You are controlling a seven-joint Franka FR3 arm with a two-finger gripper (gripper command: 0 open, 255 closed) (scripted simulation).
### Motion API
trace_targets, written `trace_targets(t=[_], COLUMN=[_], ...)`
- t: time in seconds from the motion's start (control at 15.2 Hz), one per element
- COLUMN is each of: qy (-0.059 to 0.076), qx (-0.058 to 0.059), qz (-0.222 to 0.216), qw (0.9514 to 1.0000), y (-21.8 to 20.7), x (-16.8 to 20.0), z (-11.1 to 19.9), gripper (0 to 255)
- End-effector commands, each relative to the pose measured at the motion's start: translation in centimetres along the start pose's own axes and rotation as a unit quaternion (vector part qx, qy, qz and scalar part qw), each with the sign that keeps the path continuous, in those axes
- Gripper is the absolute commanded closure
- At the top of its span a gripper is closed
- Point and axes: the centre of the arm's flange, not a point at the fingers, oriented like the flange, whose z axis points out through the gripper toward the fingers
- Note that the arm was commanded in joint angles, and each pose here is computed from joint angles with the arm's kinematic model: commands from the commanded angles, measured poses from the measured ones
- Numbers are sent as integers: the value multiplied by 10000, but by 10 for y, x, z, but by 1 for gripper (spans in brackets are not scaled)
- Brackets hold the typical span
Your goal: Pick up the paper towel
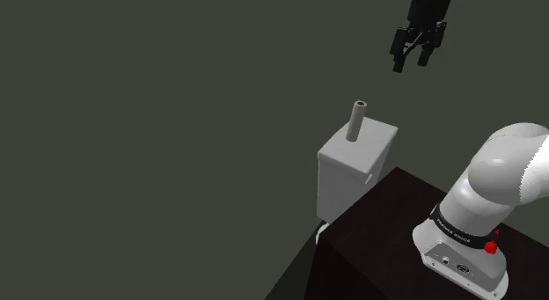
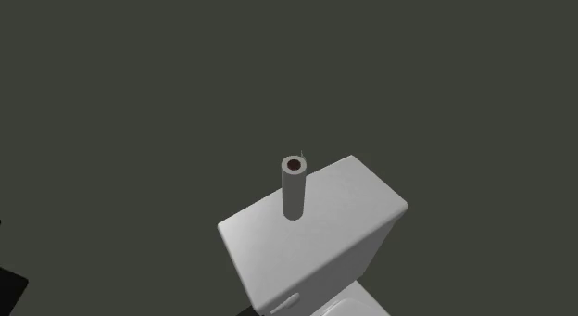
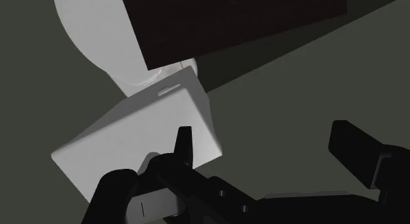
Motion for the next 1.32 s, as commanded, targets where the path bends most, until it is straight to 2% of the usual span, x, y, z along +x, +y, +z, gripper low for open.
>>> trace_targets(t=[0.0, 1.25], qy=[0, -12], qx=[0, 269], qz=[0, -397], qw=[10000, 9988], y=[0, 126], x=[0, 174], z=[0, 138], gripper=[0, 0])
